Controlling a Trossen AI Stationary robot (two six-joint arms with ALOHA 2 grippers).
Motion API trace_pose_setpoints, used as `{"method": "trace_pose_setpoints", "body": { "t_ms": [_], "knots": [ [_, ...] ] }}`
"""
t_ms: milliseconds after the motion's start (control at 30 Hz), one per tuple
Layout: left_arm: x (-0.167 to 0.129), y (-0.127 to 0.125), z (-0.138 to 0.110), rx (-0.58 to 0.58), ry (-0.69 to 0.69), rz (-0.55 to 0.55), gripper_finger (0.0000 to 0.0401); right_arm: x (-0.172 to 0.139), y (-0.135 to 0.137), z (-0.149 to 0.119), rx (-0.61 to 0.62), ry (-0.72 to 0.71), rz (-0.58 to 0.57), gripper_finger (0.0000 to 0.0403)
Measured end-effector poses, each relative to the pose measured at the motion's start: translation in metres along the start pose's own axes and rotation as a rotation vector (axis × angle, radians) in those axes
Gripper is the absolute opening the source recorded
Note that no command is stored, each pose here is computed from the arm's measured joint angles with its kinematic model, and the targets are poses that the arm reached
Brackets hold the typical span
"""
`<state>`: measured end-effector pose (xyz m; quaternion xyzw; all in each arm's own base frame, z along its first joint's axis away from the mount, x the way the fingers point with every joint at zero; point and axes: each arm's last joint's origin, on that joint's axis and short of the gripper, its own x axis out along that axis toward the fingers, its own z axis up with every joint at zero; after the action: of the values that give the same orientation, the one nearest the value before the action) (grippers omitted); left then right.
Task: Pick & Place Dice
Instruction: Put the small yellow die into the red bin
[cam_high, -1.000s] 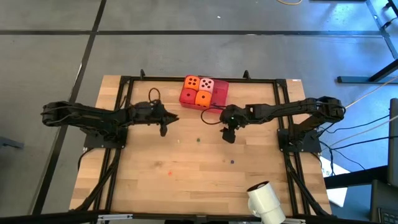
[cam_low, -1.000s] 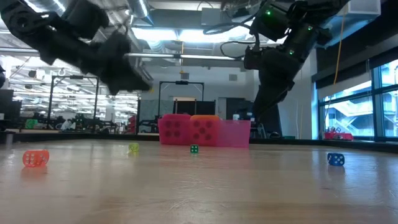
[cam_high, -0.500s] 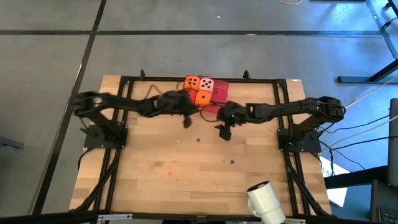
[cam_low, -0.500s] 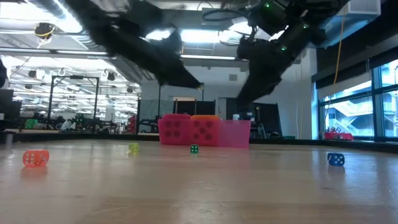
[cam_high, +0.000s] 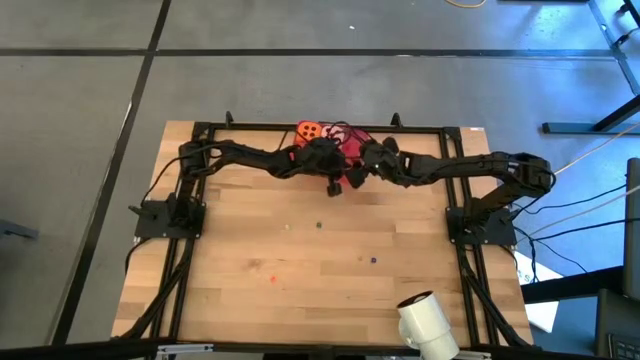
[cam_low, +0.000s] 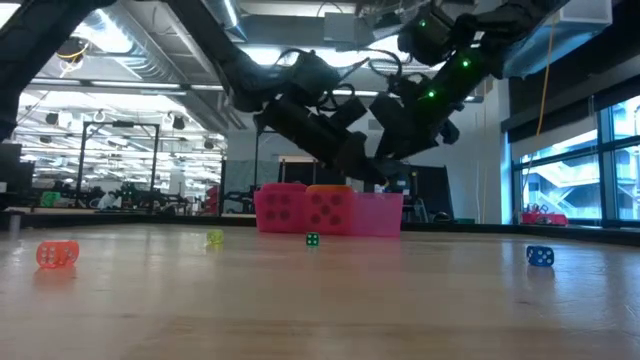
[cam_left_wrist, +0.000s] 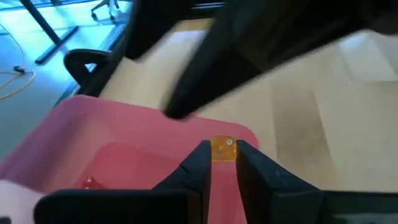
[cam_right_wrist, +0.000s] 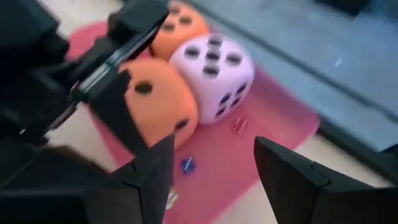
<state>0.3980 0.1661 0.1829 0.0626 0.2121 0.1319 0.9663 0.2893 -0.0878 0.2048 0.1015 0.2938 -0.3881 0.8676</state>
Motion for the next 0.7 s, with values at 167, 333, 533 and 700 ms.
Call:
{"method": "trace_pose_setpoints", "body": {
  "t_ms": [167,333,533,700],
  "knots": [
    [0.002,0.008,-0.003,0.008,0.016,0.025,0.0056,0.009,-0.007,-0.004,-0.026,0.078,0.052,0.0221],
    [-0.002,0.017,-0.003,0.009,0.019,0.034,0.0056,0.017,-0.007,-0.009,-0.046,0.135,0.137,0.0221],
    [-0.003,0.023,-0.004,0.031,0.011,0.030,0.0057,0.028,-0.011,-0.010,-0.029,0.127,0.093,0.0221],
    [-0.003,0.022,-0.004,0.109,0.018,0.020,0.0057,0.035,-0.015,-0.011,-0.060,0.126,0.092,0.0221]
  ]
}}
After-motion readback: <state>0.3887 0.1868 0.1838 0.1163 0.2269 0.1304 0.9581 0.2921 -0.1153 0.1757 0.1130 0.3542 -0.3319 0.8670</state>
